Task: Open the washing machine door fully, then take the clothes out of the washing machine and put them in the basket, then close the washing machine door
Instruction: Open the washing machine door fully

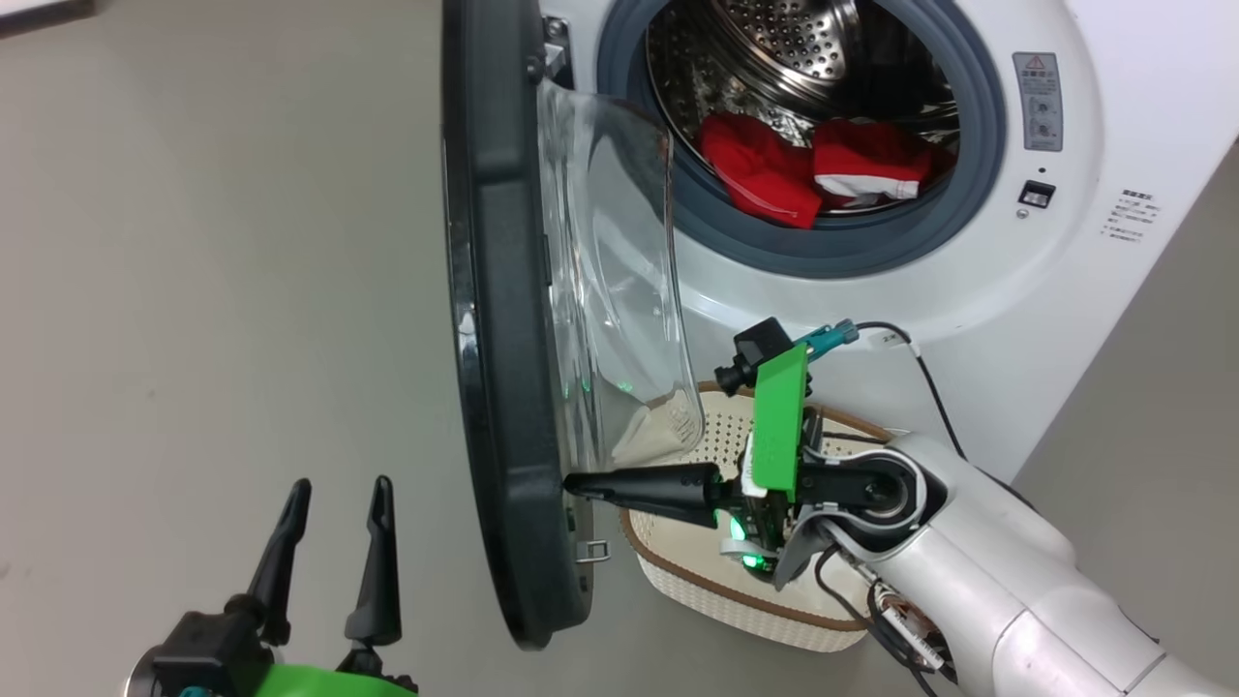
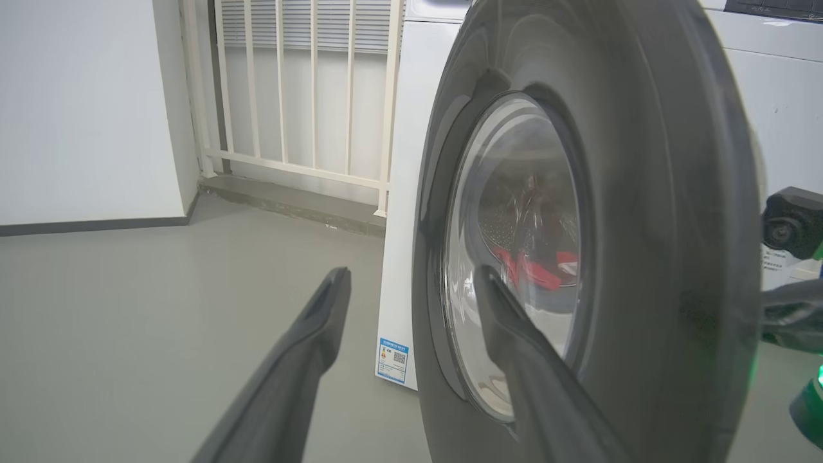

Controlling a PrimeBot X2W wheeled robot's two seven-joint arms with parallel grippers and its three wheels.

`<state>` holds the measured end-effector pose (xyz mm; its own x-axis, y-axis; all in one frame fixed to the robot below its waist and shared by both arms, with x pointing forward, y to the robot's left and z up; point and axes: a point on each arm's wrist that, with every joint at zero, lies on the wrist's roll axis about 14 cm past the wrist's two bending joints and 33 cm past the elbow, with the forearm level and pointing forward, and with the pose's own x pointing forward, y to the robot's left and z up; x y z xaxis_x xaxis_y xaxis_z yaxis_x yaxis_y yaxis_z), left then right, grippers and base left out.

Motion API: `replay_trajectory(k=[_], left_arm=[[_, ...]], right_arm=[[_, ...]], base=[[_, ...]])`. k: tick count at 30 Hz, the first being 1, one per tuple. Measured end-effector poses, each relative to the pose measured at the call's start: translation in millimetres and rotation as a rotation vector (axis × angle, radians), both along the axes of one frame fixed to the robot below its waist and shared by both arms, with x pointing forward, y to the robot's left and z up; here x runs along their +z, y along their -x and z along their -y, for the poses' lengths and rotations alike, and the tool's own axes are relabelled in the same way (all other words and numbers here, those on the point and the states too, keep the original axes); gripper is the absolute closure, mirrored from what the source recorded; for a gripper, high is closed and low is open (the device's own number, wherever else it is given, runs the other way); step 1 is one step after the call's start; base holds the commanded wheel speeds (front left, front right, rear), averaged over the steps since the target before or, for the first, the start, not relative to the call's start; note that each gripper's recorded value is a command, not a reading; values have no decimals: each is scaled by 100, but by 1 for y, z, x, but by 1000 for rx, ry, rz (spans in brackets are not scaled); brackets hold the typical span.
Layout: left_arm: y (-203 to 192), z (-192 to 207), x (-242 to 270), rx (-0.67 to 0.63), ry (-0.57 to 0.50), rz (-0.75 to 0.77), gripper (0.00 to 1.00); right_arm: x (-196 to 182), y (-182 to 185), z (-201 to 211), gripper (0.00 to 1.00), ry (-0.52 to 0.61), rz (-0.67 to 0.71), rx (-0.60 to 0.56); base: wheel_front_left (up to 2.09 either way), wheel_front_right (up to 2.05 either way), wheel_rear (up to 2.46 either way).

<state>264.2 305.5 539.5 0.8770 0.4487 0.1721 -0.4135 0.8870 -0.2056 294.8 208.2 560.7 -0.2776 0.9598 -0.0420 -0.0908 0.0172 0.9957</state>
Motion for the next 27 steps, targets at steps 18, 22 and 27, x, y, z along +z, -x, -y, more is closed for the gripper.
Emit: replay_trajectory(k=[18, 22, 27], left_arm=[[6, -5, -2, 26, 4, -7, 0], [5, -4, -3, 21, 7, -10, 0], [4, -2, -4, 13, 11, -10, 0]], right_arm=[[-11, 1, -8, 100, 30, -15, -8], [-11, -10, -7, 69, 29, -10, -57], [-2, -33, 0, 0, 13, 48, -158]], base=[[0, 0, 0], [0, 0, 0], [0, 0, 0]])
